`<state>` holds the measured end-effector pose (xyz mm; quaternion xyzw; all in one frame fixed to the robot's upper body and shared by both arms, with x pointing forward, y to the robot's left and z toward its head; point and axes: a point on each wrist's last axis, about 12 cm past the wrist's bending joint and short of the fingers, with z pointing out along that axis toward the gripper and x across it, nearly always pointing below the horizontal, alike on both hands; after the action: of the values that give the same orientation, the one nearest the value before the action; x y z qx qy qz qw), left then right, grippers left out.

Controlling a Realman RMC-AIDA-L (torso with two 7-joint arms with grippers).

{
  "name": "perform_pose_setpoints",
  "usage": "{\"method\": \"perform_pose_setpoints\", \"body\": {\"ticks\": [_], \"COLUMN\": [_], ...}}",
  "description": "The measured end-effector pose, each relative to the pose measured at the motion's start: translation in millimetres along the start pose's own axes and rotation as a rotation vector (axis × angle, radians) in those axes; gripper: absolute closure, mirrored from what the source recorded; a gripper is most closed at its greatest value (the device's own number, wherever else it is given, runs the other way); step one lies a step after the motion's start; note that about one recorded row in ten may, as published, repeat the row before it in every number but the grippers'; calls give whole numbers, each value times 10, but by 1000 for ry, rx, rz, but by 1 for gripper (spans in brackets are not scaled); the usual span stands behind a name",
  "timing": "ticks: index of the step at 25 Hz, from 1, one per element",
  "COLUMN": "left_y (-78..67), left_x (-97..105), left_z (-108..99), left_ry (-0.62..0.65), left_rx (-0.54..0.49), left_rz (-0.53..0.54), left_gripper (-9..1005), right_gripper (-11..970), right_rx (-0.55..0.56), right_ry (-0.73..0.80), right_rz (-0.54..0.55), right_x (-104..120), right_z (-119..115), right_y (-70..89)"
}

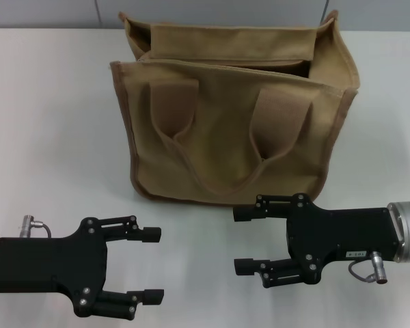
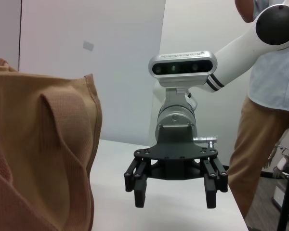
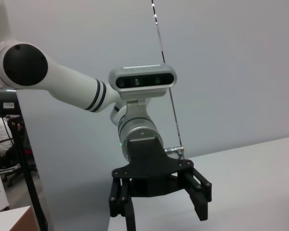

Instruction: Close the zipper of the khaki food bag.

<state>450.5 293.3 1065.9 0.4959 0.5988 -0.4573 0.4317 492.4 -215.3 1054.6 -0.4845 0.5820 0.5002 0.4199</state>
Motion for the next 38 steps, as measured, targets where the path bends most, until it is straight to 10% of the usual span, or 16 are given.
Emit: {"method": "perform_pose_setpoints", "body": {"ticks": [15,29,38], "left_y": [11,112,520], "left_x": [-1,39,87], "left_z": [17,-329,-227], "left_ry": [-9,-171,-113], "left_rx": [-12,-412,-616], "left_rz": [15,61,56], "left_gripper": [186,186,186], "right_gripper": [192,193,193], "right_rx": [17,7,32], "right_ry": [-42,-280,-315], "right_rz": [8,-69,-91], "right_x": [16,13,30], "right_z": [37,344,380], "right_y": [20,249,298]}}
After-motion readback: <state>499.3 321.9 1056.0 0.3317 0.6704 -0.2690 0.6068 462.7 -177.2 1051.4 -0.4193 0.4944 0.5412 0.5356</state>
